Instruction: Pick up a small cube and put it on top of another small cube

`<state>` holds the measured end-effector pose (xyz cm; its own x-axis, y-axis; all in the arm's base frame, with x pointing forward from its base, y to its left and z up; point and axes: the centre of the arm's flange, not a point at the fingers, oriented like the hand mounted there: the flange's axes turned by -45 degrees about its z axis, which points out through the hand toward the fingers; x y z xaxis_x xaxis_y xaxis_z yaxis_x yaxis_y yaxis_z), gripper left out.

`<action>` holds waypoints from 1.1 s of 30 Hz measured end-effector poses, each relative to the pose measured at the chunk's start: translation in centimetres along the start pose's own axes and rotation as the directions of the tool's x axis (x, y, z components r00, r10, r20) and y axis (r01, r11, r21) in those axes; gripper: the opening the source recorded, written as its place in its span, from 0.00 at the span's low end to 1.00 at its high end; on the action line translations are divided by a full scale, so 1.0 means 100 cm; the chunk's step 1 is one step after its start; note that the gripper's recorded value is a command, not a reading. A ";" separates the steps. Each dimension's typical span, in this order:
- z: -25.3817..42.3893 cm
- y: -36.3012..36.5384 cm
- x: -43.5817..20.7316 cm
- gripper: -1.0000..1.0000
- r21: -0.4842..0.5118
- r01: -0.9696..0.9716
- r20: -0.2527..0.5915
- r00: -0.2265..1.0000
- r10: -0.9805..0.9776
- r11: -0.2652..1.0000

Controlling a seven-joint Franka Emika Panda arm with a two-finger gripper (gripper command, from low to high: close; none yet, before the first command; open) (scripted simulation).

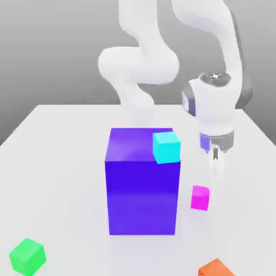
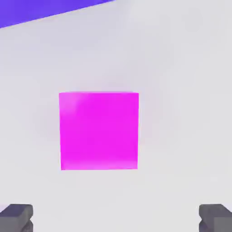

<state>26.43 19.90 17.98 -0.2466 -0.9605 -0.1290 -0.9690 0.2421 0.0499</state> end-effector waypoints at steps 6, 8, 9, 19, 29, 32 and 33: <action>0.018 0.001 0.004 0.50 -0.007 -0.003 -0.020 1.000 0.002 1.000; 0.024 0.001 0.007 0.50 -0.005 -0.004 -0.032 0.999 0.004 1.000; 0.027 0.000 0.009 0.50 -0.003 -0.004 -0.039 0.999 0.004 1.000; 0.053 -0.006 0.028 0.00 0.044 0.006 -0.122 0.992 -0.001 0.999; 0.043 -0.003 0.019 0.00 0.021 -0.002 -0.085 0.996 0.003 1.000; 0.034 -0.001 0.013 0.00 0.006 -0.004 -0.057 0.998 0.005 1.000; 0.031 -0.001 0.011 0.00 0.003 -0.004 -0.049 0.999 0.004 1.000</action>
<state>26.15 19.25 14.78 -0.2497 -0.9650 -0.0804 -0.9680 0.2465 0.0475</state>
